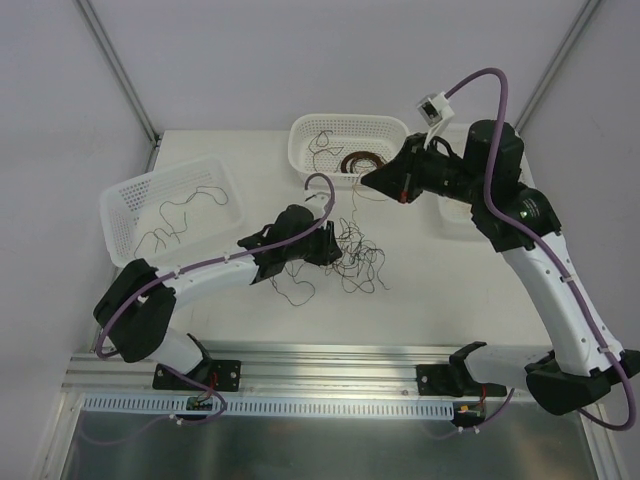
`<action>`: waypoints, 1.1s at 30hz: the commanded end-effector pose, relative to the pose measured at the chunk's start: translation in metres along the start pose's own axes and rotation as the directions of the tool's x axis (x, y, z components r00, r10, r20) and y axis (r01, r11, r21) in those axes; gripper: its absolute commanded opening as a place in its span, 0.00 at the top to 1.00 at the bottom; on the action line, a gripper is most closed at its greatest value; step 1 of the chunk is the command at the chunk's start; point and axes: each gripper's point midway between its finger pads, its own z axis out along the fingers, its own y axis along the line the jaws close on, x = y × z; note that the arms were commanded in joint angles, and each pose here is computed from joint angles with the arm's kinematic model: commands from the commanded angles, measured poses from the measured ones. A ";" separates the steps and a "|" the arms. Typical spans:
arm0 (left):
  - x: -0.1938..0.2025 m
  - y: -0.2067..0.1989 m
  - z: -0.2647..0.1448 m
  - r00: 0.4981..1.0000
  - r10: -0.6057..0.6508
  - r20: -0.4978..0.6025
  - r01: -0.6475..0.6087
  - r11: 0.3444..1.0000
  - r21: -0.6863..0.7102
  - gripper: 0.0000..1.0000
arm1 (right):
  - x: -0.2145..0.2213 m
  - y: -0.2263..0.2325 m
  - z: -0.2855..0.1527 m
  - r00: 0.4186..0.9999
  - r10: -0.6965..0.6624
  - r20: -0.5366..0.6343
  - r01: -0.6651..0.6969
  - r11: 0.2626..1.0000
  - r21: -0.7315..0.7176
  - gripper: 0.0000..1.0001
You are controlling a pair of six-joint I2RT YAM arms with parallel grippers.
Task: Untangle the cables
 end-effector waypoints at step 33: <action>0.078 0.220 -0.147 0.871 -0.467 0.153 0.433 0.582 -0.688 1.00 | -0.141 0.004 -0.165 0.842 -0.426 0.332 0.232 0.840 0.491 0.99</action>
